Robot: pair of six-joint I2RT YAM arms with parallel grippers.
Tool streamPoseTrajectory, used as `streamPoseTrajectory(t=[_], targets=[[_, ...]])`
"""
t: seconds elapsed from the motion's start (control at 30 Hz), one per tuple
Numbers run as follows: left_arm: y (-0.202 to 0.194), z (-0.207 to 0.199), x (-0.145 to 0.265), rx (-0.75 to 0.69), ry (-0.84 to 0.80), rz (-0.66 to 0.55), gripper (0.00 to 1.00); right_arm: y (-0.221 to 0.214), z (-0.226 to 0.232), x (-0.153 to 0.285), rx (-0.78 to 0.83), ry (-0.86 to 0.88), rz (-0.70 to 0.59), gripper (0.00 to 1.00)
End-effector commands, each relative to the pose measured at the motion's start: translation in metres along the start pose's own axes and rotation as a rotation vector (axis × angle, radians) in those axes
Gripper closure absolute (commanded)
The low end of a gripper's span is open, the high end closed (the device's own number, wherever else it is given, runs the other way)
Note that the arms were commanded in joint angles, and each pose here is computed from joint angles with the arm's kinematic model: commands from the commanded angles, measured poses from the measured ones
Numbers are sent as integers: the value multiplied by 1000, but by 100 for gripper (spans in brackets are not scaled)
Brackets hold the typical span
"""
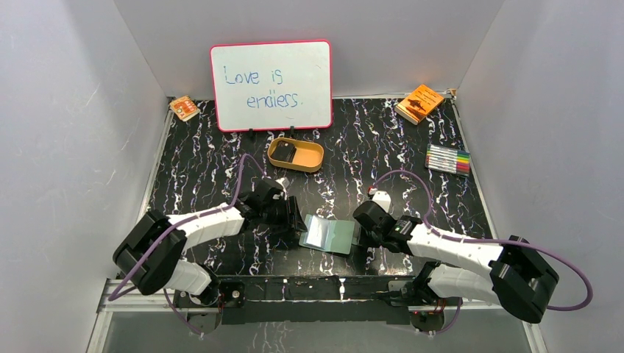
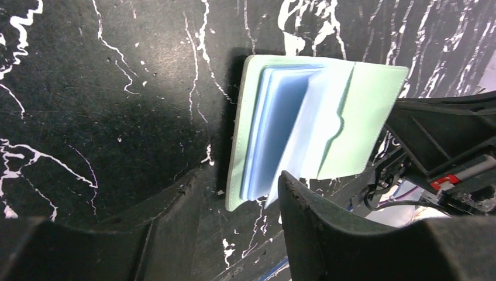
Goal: Put the credit cards into the card holder
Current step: Open the card holder at the center of the board.
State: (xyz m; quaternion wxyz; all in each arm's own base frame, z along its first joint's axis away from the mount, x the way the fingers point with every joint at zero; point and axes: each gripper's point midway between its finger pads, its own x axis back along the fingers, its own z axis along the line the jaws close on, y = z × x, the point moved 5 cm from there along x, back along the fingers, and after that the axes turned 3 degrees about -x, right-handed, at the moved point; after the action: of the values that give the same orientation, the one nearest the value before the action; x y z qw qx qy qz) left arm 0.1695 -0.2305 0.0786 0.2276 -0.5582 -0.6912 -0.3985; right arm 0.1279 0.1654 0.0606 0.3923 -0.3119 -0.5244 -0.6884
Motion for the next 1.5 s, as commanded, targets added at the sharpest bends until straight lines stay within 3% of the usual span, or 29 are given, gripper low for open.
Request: streamPoseTrajectory(t=[0.0, 0.37, 0.7, 0.97, 1.27, 1.47], targets=[[-1, -1, -7, 8, -16, 31, 52, -10, -13, -5, 4, -44, 31, 100], [-5, -27, -10, -12, -245, 85, 54, -7, -4, -7, 11, -6, 34, 100], [-1, -43, -3, -43, -349, 71, 76, -9, -3, -7, 12, 5, 43, 100], [1, -54, 0, -48, -425, 77, 80, -9, 1, -7, 11, 43, 46, 100], [-4, -56, -6, -56, -426, 118, 88, -7, 5, -6, 17, 56, 47, 100], [-3, -52, -5, -70, -375, 105, 100, -5, 6, -3, 19, 61, 41, 100]])
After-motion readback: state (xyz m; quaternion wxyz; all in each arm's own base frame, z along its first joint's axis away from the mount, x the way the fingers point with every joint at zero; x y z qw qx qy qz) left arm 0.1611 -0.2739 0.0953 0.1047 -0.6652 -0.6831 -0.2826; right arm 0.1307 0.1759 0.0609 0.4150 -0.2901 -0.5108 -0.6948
